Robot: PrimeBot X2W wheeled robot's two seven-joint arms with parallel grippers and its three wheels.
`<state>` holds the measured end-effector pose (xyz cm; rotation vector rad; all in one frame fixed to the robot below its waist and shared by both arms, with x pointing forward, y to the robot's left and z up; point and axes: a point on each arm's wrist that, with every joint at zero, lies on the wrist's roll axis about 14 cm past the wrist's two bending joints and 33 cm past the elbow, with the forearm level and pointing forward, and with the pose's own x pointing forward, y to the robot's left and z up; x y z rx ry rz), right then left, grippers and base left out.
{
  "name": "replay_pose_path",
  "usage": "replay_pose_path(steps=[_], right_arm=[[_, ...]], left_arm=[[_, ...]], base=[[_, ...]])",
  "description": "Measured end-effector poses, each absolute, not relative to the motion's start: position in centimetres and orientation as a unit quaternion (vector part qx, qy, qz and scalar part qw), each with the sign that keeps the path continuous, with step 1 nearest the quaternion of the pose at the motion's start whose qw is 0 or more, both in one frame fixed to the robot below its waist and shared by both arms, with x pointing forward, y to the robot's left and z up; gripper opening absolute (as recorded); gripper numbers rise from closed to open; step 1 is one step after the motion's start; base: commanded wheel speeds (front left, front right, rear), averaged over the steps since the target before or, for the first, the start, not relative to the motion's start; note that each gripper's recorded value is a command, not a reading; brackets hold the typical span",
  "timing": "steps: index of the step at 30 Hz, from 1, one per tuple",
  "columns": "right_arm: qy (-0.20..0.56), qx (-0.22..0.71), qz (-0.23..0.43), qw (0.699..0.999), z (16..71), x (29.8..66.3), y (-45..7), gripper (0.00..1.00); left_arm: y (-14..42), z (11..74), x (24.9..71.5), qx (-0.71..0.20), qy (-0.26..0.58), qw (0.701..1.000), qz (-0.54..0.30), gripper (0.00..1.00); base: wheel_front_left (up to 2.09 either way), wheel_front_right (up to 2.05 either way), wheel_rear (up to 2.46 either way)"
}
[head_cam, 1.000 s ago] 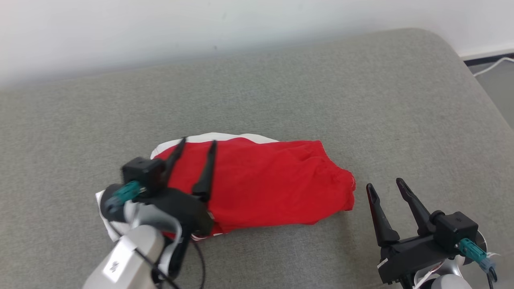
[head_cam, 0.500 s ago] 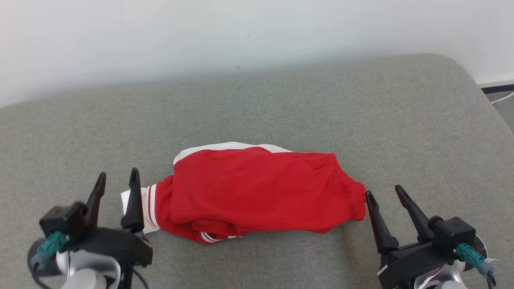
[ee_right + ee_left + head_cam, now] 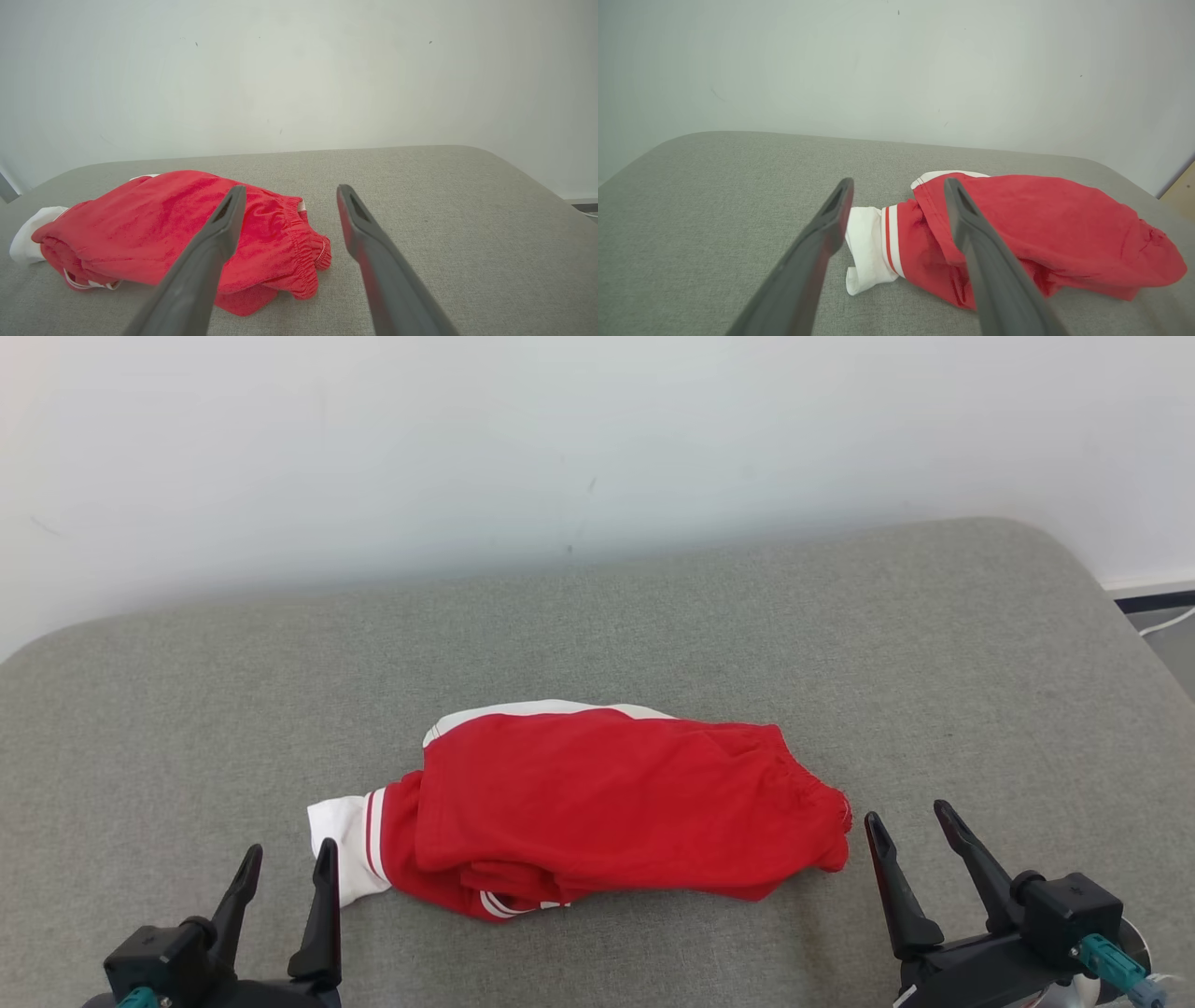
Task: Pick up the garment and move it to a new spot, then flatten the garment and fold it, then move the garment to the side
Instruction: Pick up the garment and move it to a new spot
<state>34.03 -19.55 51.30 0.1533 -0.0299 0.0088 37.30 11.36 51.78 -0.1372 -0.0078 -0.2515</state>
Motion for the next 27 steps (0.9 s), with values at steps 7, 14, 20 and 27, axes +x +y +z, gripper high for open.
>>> replay_pose_path(steps=[7,14,20,27], right_arm=[[-0.017,0.076,0.004,0.997,51.6,33.6,-19.6,1.0],[-0.017,0.076,0.003,0.997,51.7,33.6,-19.7,1.0],[-0.007,0.076,0.004,0.997,51.2,33.8,-19.5,1.0],[0.005,0.084,-0.01,0.996,50.3,33.6,-20.2,1.0]], left_arm=[[11.2,51.8,36.9,-0.069,0.003,0.99,-0.126,1.0],[7.4,52.1,37.2,-0.057,0.022,0.979,-0.194,1.0],[1.9,51.2,37.6,-0.044,0.087,0.952,-0.289,1.0],[-0.2,47.5,38.7,-0.026,0.195,0.927,-0.321,1.0]], base=[[0.0,0.0,0.0],[0.0,0.0,0.0],[0.0,0.0,0.0],[0.0,0.0,0.0]])
